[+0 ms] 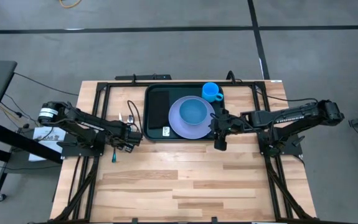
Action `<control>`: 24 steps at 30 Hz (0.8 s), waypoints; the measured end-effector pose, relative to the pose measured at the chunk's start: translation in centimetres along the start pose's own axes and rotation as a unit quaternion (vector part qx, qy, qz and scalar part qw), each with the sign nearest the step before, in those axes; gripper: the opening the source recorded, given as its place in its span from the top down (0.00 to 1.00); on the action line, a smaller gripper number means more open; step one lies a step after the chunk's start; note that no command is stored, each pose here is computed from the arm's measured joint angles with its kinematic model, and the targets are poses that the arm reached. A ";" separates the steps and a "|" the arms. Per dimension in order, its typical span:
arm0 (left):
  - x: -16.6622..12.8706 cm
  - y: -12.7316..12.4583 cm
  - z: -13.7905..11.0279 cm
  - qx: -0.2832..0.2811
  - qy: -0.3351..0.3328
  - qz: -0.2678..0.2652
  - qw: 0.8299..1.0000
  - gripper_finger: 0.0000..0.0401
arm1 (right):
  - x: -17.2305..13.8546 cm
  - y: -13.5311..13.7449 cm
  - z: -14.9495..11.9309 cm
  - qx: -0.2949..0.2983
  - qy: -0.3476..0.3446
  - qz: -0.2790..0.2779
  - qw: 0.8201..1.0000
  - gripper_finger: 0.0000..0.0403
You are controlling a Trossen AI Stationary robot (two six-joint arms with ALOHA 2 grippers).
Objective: Set up tray
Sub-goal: Put the violet fork on top of the black napkin
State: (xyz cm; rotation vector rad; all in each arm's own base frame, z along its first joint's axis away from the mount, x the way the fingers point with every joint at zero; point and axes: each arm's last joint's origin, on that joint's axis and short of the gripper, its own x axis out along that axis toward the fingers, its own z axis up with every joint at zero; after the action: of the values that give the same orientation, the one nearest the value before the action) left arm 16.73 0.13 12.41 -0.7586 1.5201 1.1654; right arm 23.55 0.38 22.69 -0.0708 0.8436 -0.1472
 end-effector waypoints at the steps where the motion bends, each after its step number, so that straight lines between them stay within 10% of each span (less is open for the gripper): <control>1: 0.0 0.0 0.0 0.000 0.000 -0.001 1.000 0.82 | 0.0 0.0 0.0 0.000 0.000 0.000 1.000 0.59; 24: 0.0 0.0 0.2 -0.007 -0.036 0.011 0.999 0.99 | 0.0 0.0 0.0 0.000 0.000 0.000 1.000 0.59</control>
State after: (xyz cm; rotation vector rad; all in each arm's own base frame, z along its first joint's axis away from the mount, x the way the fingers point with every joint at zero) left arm 16.77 0.36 12.40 -0.7027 1.4650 1.2076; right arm 23.57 0.39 22.68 -0.0706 0.8437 -0.1461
